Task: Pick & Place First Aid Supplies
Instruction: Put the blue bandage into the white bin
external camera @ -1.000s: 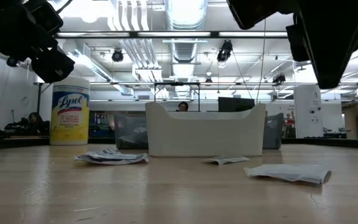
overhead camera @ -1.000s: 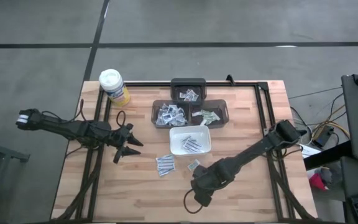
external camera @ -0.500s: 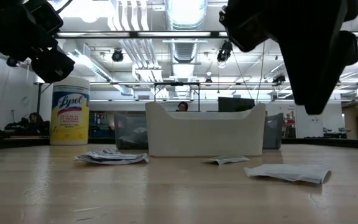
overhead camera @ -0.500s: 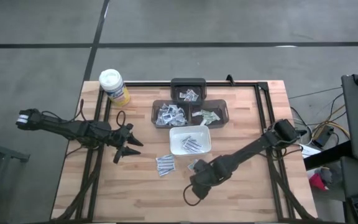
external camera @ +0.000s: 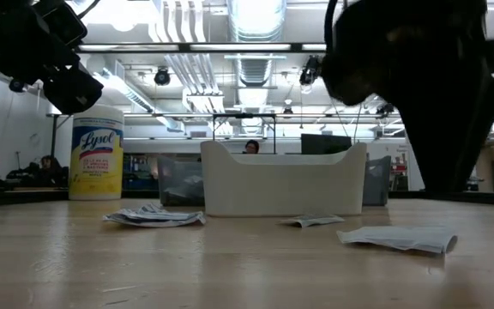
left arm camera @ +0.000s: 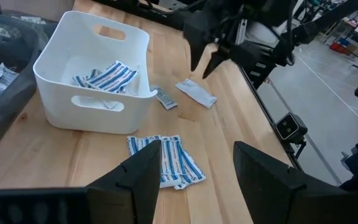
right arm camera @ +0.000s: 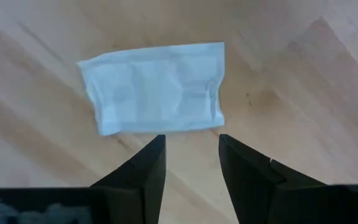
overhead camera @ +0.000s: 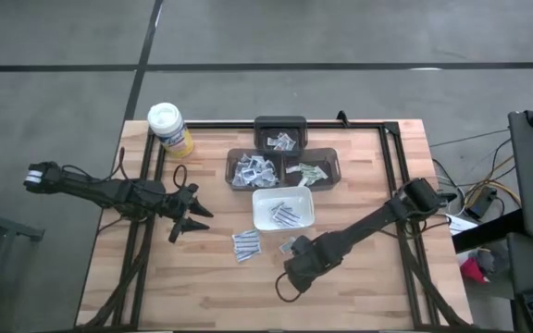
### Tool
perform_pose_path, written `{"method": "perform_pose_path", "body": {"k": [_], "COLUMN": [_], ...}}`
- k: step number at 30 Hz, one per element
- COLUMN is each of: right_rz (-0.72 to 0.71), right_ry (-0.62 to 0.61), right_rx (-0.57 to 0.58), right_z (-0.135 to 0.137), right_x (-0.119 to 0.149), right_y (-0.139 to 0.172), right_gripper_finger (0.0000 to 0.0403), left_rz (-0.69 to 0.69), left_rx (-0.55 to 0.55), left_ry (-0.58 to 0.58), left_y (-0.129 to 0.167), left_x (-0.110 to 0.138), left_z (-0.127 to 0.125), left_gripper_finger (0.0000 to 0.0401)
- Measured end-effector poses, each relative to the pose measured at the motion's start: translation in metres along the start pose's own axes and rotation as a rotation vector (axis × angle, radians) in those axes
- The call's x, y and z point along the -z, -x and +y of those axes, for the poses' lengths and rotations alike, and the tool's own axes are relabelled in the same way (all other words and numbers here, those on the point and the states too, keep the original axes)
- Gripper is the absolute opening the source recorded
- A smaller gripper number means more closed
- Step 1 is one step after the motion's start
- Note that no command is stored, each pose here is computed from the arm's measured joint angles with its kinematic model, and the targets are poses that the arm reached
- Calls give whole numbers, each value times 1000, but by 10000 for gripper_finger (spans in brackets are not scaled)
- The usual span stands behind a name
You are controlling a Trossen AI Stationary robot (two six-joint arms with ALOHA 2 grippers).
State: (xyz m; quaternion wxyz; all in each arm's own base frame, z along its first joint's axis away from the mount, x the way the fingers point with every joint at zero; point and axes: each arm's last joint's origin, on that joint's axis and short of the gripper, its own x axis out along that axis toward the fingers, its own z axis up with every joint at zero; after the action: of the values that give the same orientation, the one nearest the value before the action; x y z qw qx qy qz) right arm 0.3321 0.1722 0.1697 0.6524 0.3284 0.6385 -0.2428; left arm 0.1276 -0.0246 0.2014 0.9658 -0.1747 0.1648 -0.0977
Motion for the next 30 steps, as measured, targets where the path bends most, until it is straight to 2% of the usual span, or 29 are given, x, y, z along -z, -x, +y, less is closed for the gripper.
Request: {"method": "perform_pose_path", "body": {"k": [8, 12, 18, 26, 30], "right_rz": [22, 37, 45, 137, 138], "right_ry": [-8, -10, -12, -11, 24], "right_rx": [69, 77, 83, 202, 195], "right_z": [1, 2, -1, -14, -13], "right_x": [-4, -4, -3, 5, 13], "right_y": [-28, -32, -27, -21, -15], "right_gripper_finger": [145, 136, 127, 129, 124], "left_rz": [0, 0, 0, 0, 0], "left_rx": [0, 0, 0, 0, 0], "left_ry": [0, 0, 0, 0, 0], "left_y": [0, 0, 0, 0, 0], "left_x": [0, 0, 0, 0, 0], "left_z": [0, 0, 0, 0, 0], "left_gripper_finger": [197, 197, 197, 197, 197]}}
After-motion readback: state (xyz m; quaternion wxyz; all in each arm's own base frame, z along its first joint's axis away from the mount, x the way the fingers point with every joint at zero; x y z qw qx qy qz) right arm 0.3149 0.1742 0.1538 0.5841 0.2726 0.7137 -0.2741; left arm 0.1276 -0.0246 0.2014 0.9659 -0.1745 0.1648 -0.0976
